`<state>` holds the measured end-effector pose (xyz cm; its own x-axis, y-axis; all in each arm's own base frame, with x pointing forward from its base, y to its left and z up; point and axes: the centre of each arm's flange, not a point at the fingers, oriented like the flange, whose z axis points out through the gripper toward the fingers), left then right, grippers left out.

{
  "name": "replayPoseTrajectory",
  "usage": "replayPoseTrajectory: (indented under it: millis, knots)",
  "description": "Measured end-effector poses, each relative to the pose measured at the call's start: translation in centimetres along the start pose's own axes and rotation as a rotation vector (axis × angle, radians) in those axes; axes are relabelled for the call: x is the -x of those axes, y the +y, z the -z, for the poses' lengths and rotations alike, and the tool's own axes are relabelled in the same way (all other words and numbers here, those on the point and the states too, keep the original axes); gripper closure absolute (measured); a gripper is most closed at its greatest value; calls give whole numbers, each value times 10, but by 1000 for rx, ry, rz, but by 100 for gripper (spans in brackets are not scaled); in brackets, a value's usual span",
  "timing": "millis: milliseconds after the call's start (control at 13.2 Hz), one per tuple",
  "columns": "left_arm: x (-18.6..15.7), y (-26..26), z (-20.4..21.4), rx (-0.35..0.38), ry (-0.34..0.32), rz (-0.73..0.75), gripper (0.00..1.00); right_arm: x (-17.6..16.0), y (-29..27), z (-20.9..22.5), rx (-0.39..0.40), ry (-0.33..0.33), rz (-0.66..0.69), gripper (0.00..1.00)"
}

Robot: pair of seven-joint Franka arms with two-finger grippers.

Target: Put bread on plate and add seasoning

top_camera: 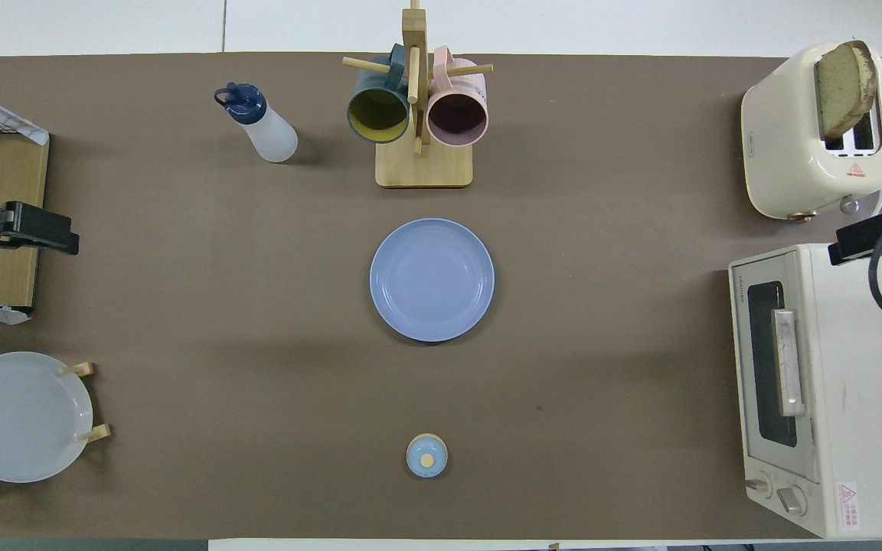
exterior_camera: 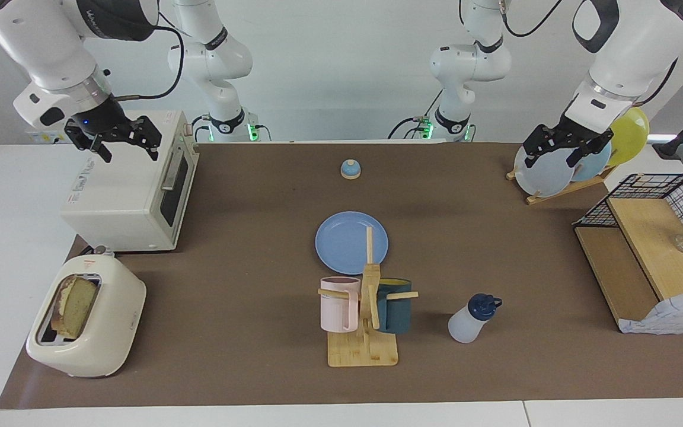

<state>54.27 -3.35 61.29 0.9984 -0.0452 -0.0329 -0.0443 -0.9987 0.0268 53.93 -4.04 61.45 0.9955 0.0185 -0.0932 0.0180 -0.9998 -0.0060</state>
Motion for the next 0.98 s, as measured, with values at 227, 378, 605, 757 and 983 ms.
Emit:
replayPoseTrajectory:
  millis: [227, 378, 605, 757, 983]
  knots:
    - [0, 0, 0, 0, 3, 0, 0, 0, 0, 0, 0, 1, 0, 0]
    - [0, 0, 3, 1, 15, -1, 0, -1, 0, 1, 1, 13, 1, 0]
    - [-1, 3, 9, 1, 52, -5, 0, -14, -1, 5, 11, 114, 5, 0]
    - [-2, 3, 9, 0, 54, -7, 0, -30, 1, 0, 22, 196, 4, 0]
    - [-1, 17, -4, 0, 63, -31, 0, -64, 28, -21, 66, 252, 54, 0]
